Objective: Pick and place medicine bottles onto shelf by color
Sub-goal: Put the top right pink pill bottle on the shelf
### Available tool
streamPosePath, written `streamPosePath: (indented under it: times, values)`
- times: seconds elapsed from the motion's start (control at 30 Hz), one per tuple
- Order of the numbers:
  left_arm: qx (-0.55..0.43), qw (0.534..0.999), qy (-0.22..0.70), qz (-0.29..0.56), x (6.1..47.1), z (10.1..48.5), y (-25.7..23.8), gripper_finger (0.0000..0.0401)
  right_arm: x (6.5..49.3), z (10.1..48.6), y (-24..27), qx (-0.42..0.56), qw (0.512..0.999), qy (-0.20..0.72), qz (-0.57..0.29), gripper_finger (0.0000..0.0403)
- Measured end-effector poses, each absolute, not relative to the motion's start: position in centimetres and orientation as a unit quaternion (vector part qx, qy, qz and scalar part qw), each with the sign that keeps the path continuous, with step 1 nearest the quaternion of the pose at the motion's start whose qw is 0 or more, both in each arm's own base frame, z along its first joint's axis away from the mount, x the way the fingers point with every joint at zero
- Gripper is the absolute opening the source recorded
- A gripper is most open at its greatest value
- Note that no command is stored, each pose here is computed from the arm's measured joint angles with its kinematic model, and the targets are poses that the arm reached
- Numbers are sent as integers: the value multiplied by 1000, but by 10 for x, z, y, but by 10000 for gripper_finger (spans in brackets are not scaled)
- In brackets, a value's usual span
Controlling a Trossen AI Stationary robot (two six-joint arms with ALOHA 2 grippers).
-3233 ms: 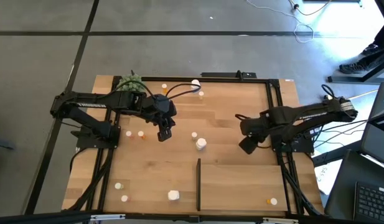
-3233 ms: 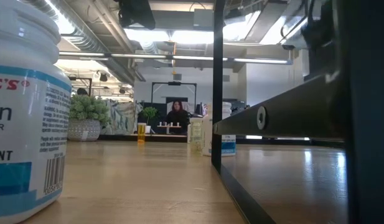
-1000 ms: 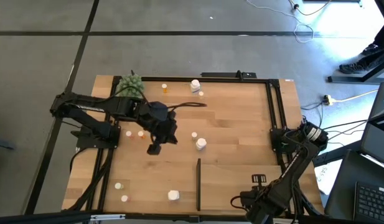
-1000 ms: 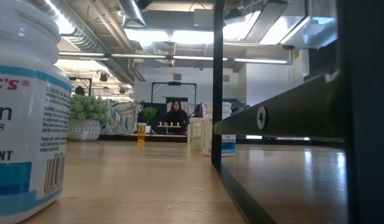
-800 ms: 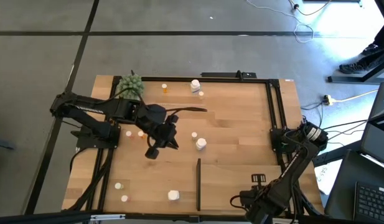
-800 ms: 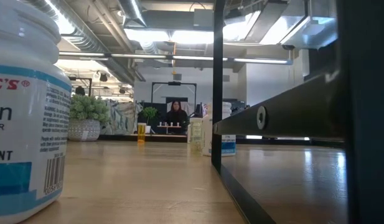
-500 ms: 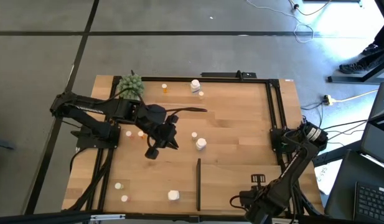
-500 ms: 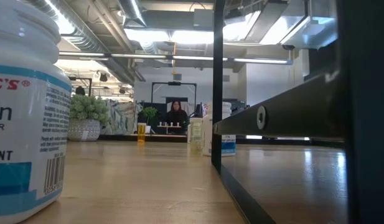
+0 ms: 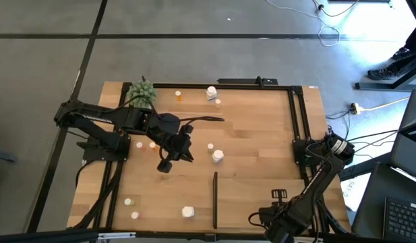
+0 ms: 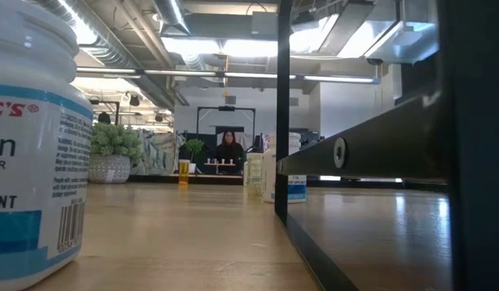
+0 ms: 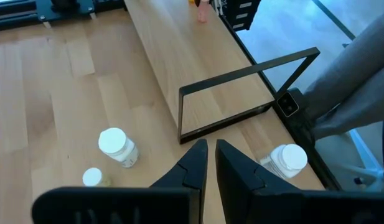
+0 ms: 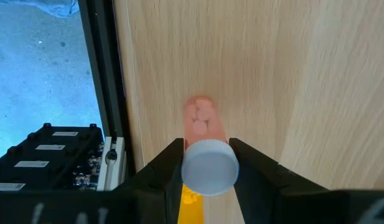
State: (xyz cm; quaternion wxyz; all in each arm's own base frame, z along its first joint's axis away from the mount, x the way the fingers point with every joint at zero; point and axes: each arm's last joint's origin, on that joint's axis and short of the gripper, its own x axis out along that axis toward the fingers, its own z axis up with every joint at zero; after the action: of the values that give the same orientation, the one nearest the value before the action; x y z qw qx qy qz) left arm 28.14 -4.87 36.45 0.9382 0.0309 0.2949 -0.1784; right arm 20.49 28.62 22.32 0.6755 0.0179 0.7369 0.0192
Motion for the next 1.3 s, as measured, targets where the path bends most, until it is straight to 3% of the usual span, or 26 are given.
streamPosePath:
  times: [1.3]
  values:
    - [31,938,295,-178,281,364,-49,27,205,223,286,-20,678,732,59,120]
